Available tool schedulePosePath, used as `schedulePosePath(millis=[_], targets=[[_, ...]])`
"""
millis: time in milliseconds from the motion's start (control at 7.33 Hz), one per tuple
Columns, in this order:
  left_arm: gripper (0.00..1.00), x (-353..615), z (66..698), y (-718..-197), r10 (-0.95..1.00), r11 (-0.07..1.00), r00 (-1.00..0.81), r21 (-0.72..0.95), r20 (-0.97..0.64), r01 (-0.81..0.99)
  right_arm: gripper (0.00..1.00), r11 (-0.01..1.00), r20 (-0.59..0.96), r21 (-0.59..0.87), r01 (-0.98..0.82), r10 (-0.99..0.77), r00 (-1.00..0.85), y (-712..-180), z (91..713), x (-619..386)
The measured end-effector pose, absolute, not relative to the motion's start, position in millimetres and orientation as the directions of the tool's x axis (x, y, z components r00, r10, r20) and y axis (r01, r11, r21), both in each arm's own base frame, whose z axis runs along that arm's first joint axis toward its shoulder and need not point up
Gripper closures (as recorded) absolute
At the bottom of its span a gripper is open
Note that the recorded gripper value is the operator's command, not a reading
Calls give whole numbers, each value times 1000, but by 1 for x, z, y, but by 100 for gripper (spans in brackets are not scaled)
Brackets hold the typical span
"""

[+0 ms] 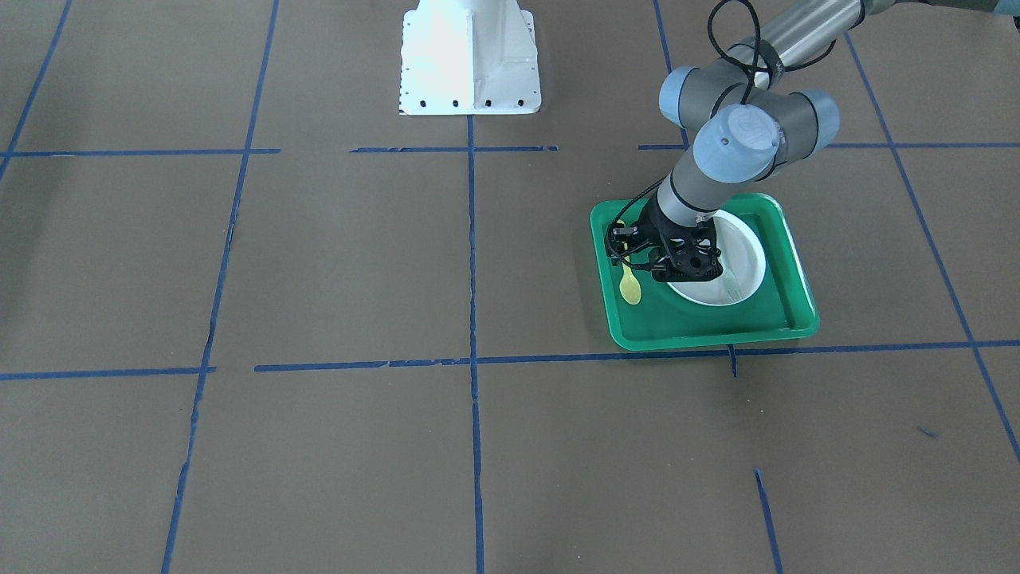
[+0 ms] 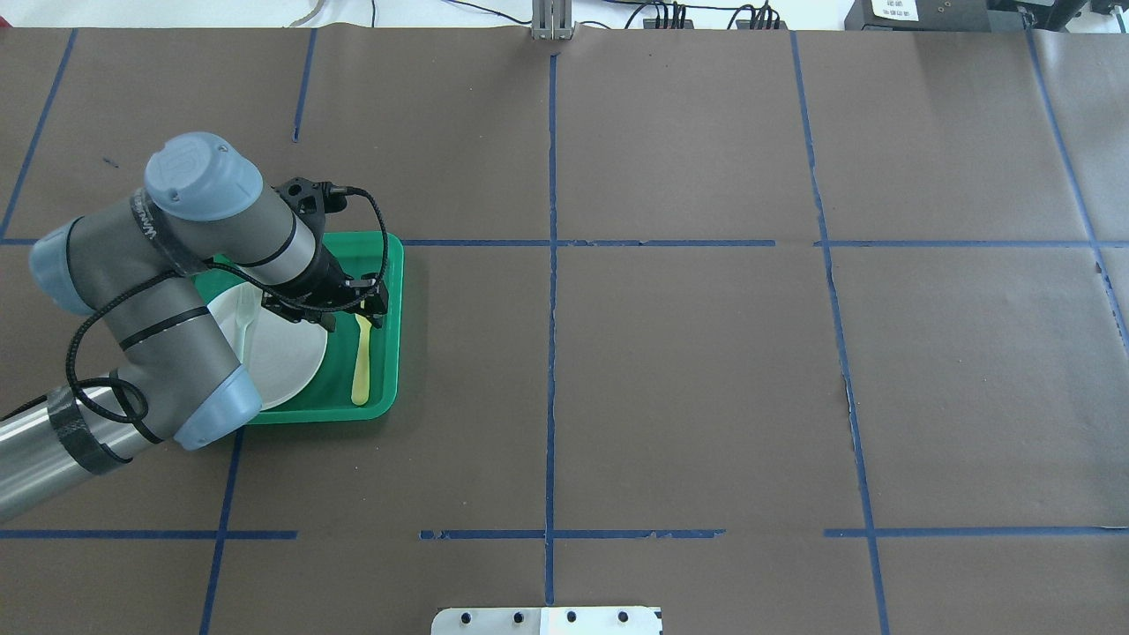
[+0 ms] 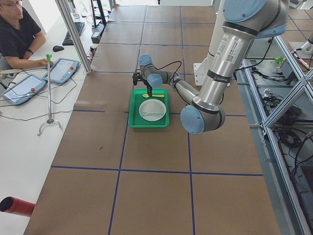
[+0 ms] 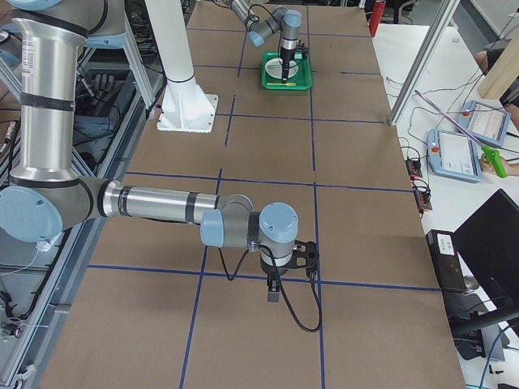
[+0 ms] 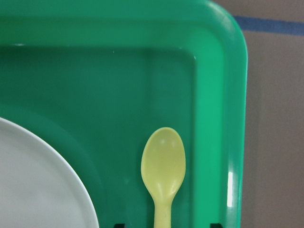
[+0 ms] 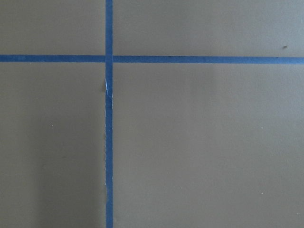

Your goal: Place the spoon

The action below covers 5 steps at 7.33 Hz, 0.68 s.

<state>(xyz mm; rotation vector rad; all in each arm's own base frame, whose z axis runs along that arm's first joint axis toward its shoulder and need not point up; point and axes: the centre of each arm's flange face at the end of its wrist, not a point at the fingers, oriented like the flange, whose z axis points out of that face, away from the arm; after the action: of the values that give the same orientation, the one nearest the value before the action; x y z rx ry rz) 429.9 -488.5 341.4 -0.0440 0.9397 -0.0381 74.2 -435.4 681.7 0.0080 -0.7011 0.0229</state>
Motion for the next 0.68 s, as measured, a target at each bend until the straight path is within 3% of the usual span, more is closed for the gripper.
schedulePosePath(millis=[682], targets=[[0, 265, 297, -533, 108, 980, 614, 189, -782, 68, 0, 1000, 645, 0, -24, 18, 764, -435, 682, 74]])
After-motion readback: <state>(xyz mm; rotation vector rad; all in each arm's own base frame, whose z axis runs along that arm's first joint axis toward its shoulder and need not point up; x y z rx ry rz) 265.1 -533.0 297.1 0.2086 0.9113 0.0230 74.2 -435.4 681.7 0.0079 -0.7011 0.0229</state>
